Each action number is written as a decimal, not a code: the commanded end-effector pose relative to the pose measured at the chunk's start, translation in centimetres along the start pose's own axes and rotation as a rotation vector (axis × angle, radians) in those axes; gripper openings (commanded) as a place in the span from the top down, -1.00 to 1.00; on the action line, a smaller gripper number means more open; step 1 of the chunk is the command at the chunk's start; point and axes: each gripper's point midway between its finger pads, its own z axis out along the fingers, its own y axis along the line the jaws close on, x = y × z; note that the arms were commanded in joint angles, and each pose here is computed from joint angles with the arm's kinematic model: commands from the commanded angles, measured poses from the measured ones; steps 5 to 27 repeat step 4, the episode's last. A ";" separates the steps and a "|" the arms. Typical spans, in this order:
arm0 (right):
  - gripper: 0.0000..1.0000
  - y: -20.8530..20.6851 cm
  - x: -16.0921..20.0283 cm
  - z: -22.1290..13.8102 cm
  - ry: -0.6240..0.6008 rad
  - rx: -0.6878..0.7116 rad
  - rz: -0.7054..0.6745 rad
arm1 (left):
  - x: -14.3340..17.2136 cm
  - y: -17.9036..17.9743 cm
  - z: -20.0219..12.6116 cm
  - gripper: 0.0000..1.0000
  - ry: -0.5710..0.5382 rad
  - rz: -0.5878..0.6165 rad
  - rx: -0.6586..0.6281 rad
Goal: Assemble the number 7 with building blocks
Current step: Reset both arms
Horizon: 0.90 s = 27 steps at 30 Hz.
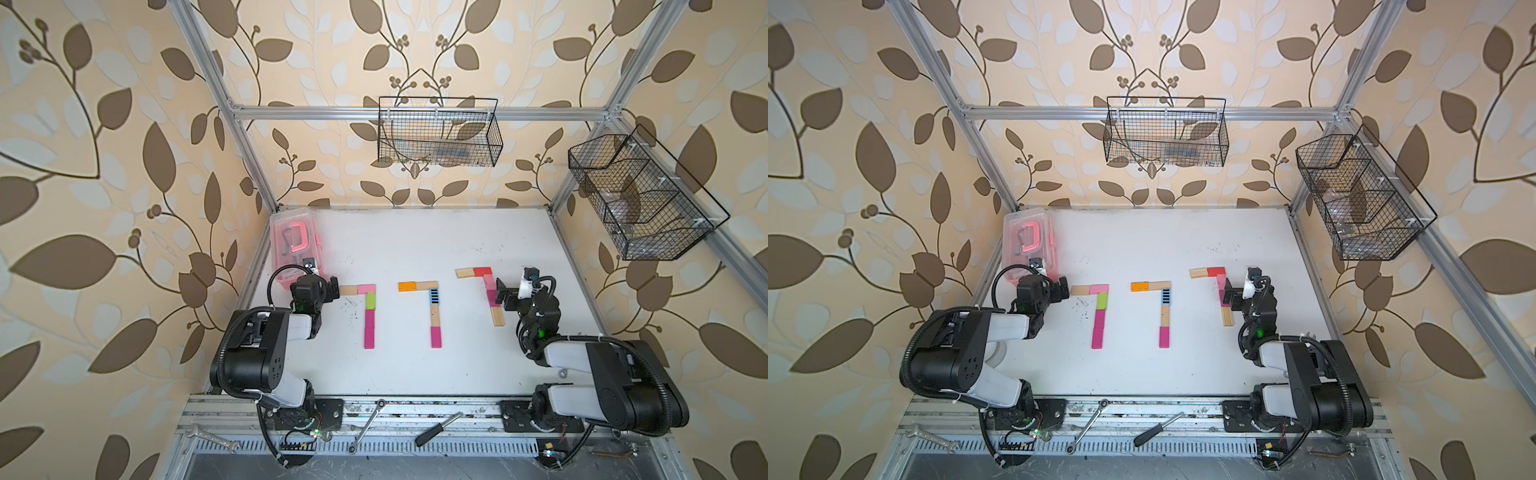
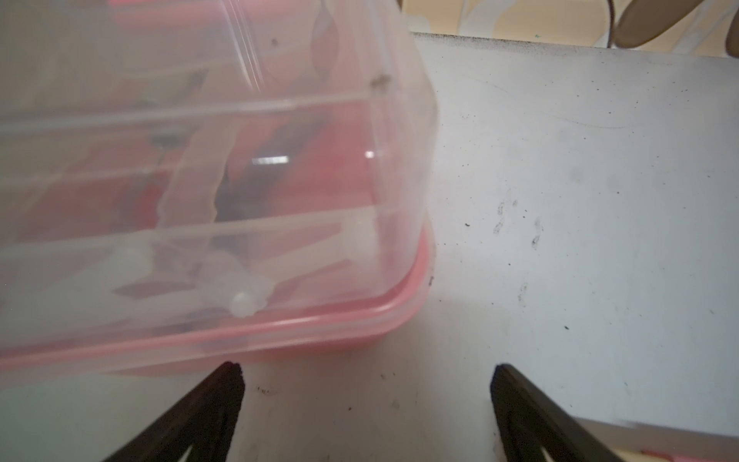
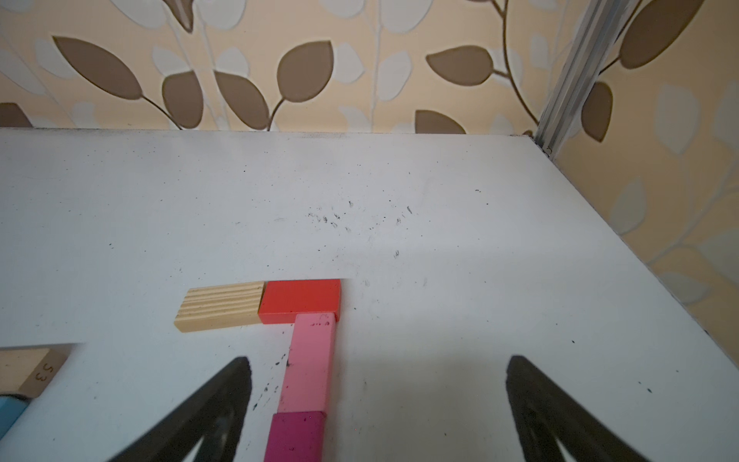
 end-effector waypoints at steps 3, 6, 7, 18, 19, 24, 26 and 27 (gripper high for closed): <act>-1.00 -0.3 -1.2 0.3 -0.032 0.013 0.004 | -1.7 -0.4 0.0 -0.98 -0.048 -0.011 0.023; -1.00 -0.3 -1.1 0.3 -0.031 0.015 0.003 | -1.7 -0.4 0.0 -0.98 -0.048 -0.010 0.022; -1.00 -0.3 -1.1 0.3 -0.031 0.015 0.003 | -1.7 -0.4 0.0 -0.98 -0.048 -0.010 0.022; -1.00 -0.3 -1.1 0.3 -0.031 0.015 0.003 | -1.7 -0.4 0.0 -0.98 -0.048 -0.010 0.022; -1.00 -0.3 -1.1 0.3 -0.031 0.015 0.003 | -1.7 -0.4 0.0 -0.98 -0.048 -0.010 0.022; -1.00 -0.3 -1.1 0.3 -0.031 0.015 0.003 | -1.7 -0.4 0.0 -0.98 -0.048 -0.010 0.022; -1.00 -0.3 -1.1 0.3 -0.031 0.015 0.003 | -1.7 -0.4 0.0 -0.98 -0.048 -0.010 0.022; -1.00 -0.3 -1.1 0.3 -0.031 0.015 0.003 | -1.7 -0.4 0.0 -0.98 -0.048 -0.010 0.022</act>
